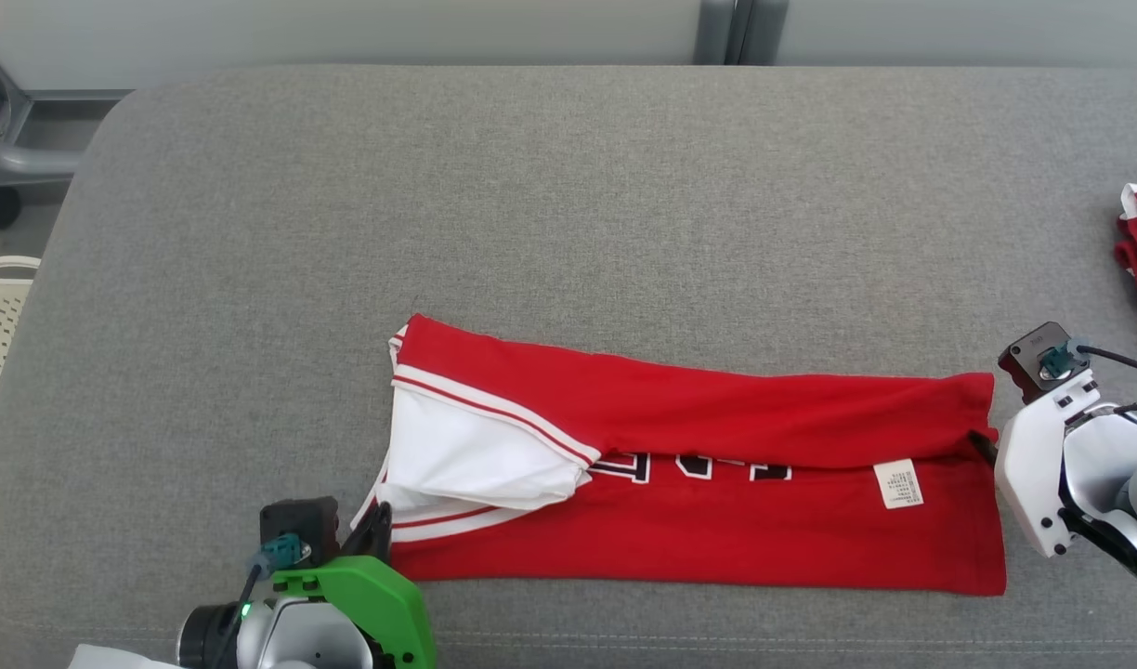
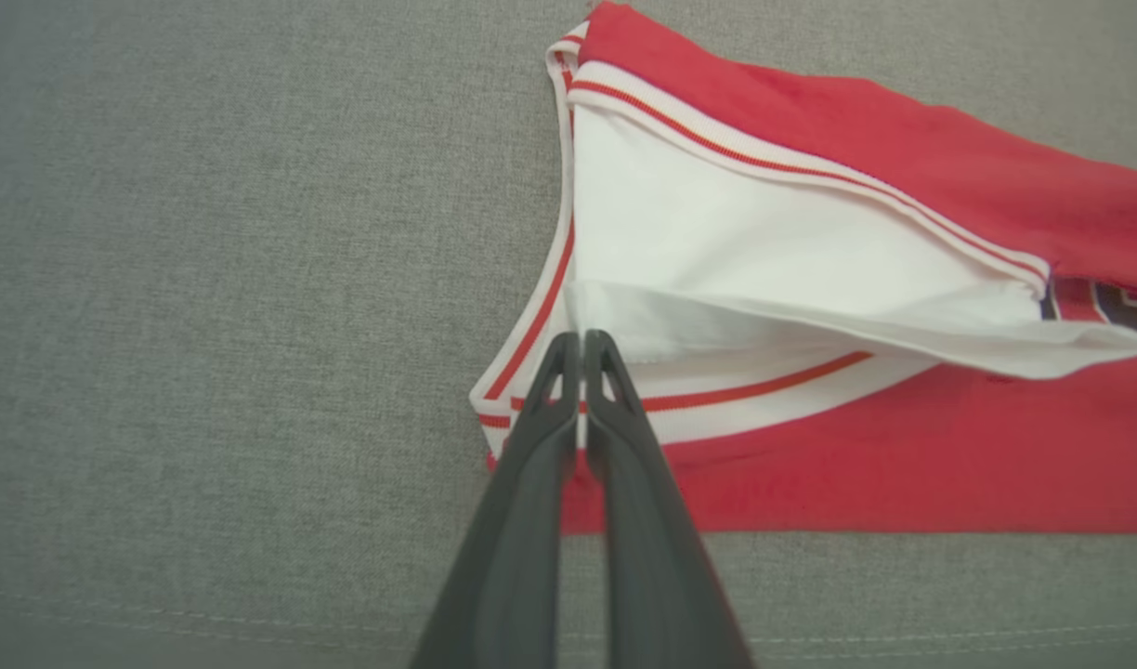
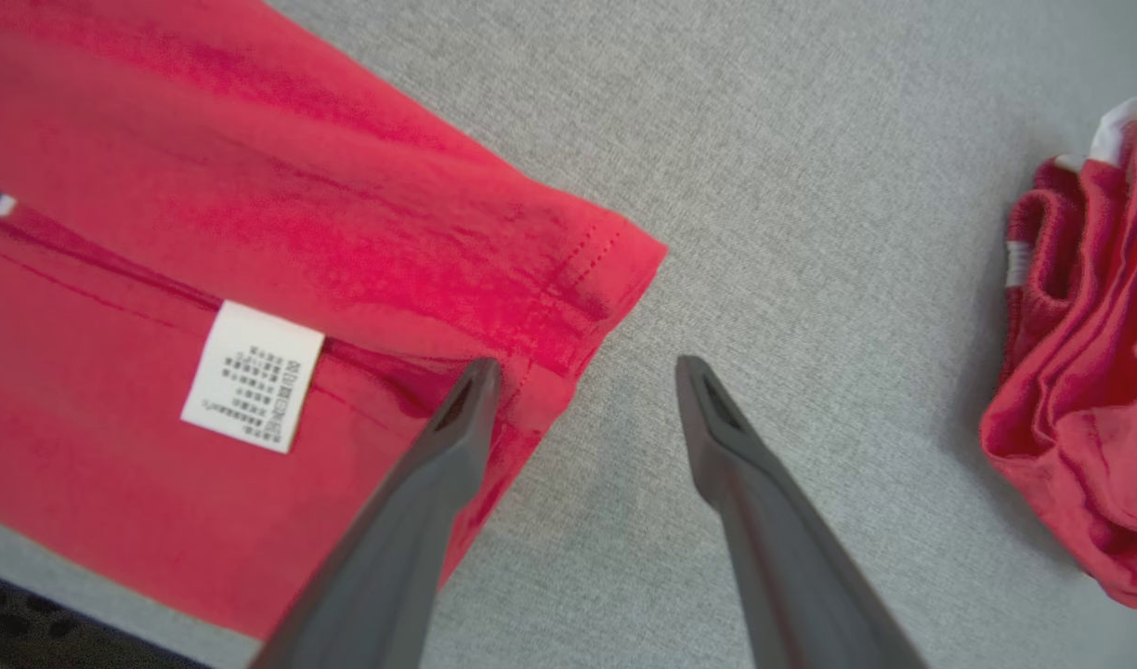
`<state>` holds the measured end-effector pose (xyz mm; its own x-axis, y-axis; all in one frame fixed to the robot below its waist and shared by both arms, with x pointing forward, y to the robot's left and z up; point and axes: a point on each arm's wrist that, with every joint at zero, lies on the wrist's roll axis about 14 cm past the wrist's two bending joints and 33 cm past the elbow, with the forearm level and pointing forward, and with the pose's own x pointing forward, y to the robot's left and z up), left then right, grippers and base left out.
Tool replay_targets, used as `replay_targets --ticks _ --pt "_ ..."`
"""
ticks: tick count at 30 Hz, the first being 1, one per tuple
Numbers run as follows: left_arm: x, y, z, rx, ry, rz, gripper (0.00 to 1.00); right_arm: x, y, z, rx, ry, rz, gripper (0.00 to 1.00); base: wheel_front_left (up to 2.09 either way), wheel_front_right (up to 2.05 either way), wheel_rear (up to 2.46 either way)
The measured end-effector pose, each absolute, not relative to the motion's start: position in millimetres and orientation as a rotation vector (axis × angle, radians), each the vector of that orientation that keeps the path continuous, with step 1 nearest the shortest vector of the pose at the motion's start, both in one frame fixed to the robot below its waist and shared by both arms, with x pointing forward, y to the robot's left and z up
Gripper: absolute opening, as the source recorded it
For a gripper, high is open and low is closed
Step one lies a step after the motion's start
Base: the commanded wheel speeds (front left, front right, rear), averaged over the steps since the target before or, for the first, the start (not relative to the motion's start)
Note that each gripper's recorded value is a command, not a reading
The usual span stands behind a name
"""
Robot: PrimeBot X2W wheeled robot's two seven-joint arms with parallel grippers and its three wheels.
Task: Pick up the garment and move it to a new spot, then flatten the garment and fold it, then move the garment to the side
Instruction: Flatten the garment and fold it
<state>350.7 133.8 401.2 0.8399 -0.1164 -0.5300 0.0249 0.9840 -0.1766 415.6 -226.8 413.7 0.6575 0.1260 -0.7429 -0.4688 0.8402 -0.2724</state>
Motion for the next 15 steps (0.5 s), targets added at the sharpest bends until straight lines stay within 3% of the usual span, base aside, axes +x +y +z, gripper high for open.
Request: replay_targets --ticks 1,9,15 --pt "349.1 133.7 399.3 -0.168 0.574 -0.072 1.0 416.5 -228.3 416.1 -0.472 0.78 0.344 1.0 0.0 0.0 0.0" --pt "341.2 140.5 396.0 -0.178 0.556 -0.04 1.0 417.1 -223.9 438.0 -0.383 0.663 0.309 1.0 0.0 0.0 0.0" --pt "343.9 159.1 426.4 -0.164 0.359 -0.009 1.0 411.3 -212.0 464.0 -0.199 0.478 0.248 1.0 0.0 0.0 0.0"
